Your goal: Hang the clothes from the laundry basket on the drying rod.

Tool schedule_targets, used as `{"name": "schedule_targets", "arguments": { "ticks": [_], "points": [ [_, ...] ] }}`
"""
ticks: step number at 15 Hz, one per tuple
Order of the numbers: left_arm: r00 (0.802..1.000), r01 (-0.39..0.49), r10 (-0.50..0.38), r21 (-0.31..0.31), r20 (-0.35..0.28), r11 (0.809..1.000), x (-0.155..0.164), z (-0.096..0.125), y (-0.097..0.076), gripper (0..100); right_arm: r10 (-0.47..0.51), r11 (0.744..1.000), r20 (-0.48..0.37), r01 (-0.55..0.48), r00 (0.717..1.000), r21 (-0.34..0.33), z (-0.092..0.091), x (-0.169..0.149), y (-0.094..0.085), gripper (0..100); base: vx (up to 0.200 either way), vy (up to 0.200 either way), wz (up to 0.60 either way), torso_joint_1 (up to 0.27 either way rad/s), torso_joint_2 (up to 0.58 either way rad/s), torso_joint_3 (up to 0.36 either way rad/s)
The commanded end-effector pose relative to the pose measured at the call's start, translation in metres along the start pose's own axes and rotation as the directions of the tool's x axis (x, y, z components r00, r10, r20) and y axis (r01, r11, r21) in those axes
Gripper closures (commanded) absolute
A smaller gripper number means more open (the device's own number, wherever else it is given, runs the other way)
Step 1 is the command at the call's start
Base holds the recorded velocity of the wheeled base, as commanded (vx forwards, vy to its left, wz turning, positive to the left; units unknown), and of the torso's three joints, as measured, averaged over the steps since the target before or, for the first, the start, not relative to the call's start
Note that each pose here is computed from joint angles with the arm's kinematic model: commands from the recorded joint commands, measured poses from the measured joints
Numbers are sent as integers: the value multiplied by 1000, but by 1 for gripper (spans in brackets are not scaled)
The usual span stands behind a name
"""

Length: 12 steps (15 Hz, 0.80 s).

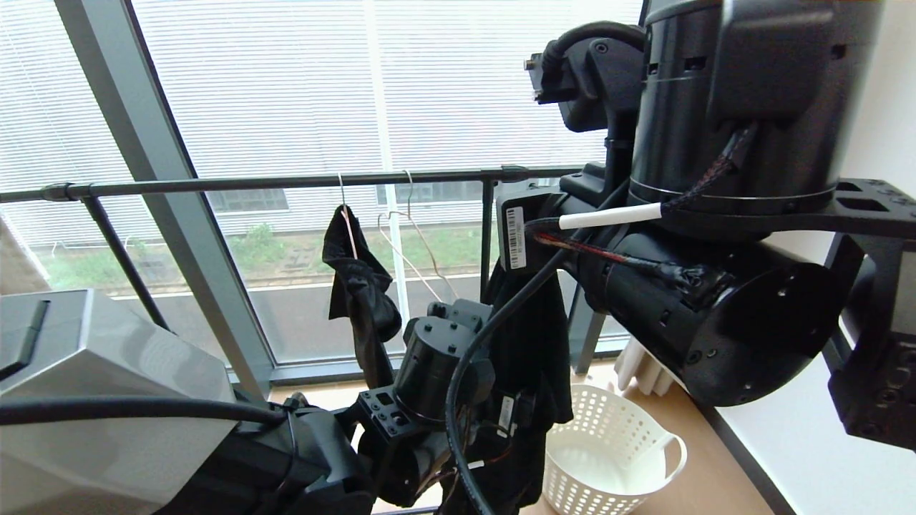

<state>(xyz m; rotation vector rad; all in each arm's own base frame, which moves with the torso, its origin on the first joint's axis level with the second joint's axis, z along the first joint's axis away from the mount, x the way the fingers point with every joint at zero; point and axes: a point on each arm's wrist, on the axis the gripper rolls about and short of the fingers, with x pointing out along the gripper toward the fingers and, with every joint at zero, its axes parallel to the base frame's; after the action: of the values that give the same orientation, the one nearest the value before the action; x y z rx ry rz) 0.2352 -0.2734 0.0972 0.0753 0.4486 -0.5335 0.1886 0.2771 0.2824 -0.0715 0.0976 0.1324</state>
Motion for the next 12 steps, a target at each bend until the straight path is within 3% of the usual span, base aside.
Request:
{"name": "schedule_targets", "arguments": {
  "ticks": [1, 10, 11, 12],
  "points": [
    [1000, -11, 11, 6, -17, 1000, -6, -5, 3, 0, -22, 1000, 1, 22, 1000, 5, 1, 5, -6, 100, 0, 0, 0, 0, 0, 0],
    [1000, -22, 22, 8, 14, 1000, -62, -3, 16, 0, -137, 990, -2, 137, 991, 27, 4, 30, -36, 100, 0, 0, 0, 0, 0, 0],
    [1000, -26, 26, 7, 16, 1000, -64, -3, 17, 100, -147, 989, -2, 147, 989, 30, 4, 33, -39, 100, 0, 0, 0, 0, 0, 0],
    [999, -29, 29, 4, 24, 1000, -68, -2, 18, 100, -158, 987, -5, 158, 987, 30, 3, 35, -41, 100, 0, 0, 0, 0, 0, 0]
  ]
}}
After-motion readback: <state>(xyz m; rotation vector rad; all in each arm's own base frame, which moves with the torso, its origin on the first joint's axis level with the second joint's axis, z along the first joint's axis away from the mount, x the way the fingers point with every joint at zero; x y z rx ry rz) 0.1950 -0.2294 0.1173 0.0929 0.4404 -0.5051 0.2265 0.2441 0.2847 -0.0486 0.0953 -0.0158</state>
